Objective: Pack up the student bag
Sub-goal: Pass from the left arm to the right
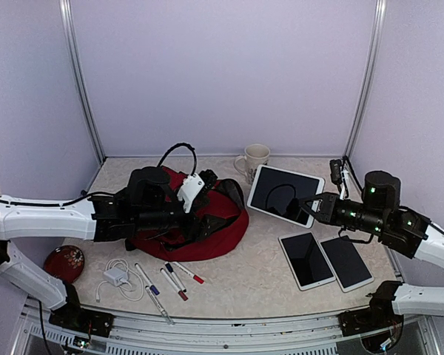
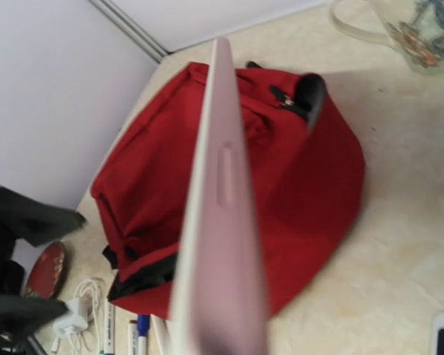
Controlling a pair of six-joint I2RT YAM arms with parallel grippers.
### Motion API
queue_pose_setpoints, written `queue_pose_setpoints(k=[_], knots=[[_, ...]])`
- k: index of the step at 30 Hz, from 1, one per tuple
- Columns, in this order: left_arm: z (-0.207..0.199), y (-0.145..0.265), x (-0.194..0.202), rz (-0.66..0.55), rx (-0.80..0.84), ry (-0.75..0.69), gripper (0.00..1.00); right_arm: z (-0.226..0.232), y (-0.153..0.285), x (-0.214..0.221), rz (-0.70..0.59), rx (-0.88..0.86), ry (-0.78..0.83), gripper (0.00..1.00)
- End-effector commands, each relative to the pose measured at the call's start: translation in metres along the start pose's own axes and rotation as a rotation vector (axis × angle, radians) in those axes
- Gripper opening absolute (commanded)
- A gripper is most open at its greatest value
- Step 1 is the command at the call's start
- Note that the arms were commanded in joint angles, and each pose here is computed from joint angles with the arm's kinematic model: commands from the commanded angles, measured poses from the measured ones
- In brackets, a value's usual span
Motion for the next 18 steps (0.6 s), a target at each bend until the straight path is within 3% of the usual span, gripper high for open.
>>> queue_pose_setpoints(k=[1,6,12,18], knots=[[0.001,-0.017,0.012,0.124,0.084,-0.052,0.64,0.019,0.014,-0.028,-0.132,-0.059,0.001,0.0],[0.01,-0.04,0.022,0.25,0.09,-0.066,0.43,0.017,0.013,-0.027,-0.125,-0.047,0.006,0.0],[0.007,-0.058,0.042,0.329,0.123,-0.081,0.49,0.014,0.012,-0.026,-0.117,-0.032,0.021,0.0],[0.021,-0.065,0.045,0.359,0.025,-0.114,0.37,0.014,0.011,-0.025,-0.11,-0.03,0.035,0.0]])
Point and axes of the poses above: each gripper's point midway between its finger pads, its own y axis back along the fingers, its own z axis along the line the jaws close on, x = y × z, the point moved 5 cm from there along y, back along the fingers, and after that the axes turned 2 degrees about -y, right-handed, at the moved point
